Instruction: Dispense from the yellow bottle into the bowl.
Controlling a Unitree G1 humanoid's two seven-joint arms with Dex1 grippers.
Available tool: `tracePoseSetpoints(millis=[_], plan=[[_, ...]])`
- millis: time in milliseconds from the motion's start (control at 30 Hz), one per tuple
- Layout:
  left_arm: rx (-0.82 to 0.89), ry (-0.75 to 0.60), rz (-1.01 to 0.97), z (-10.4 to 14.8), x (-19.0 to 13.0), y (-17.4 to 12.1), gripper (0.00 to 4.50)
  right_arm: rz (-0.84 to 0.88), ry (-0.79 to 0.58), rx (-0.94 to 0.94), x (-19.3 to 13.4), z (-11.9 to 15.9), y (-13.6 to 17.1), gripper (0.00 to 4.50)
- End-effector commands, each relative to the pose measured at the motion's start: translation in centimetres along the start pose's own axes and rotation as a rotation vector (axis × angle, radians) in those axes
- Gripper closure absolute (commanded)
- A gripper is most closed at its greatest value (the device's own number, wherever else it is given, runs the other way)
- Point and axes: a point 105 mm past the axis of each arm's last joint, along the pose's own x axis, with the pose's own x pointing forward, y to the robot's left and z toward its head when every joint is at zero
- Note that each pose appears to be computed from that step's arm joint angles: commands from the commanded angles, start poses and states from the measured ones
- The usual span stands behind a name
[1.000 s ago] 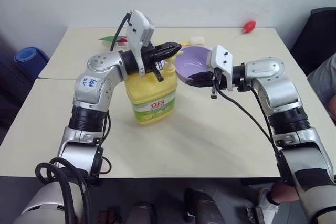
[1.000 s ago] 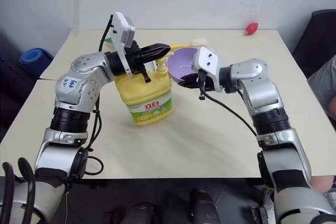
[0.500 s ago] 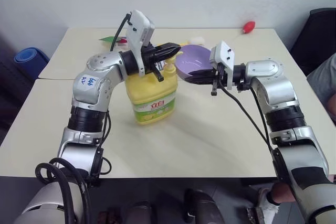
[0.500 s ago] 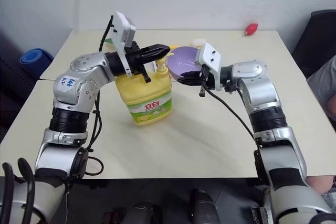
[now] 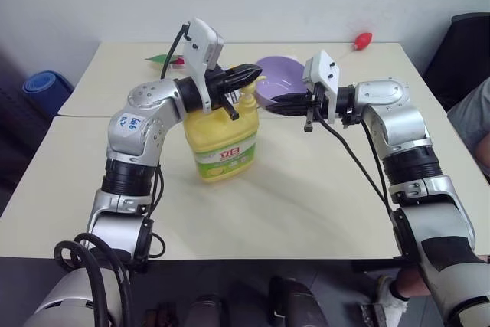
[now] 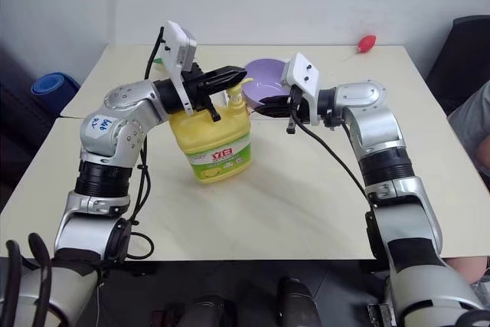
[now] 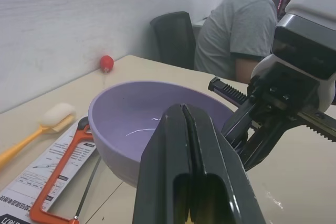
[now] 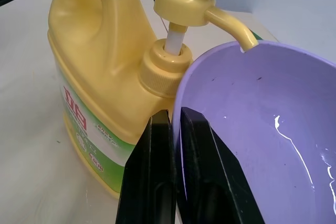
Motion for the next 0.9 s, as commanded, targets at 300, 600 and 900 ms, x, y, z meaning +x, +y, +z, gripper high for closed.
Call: tracePoseSetpoints(millis=[300, 600, 900], plan=[[-0.204, 0.239, 0.046, -9.0, -1.1, 0.3, 4.48, -0.028, -0.063, -0.062, -0.5, 2.4, -0.6, 4.50], [-0.224, 0.299, 0.010, -10.8, -1.4, -0.6, 4.48, -0.030, -0.052, -0.056, -0.5, 2.2, -0.5, 4.50], [-0.229, 0.327, 0.037, -12.4, -2.0, -0.3, 4.48, -0.024, -0.017, -0.018, -0.5, 1.3, -0.2, 4.50]])
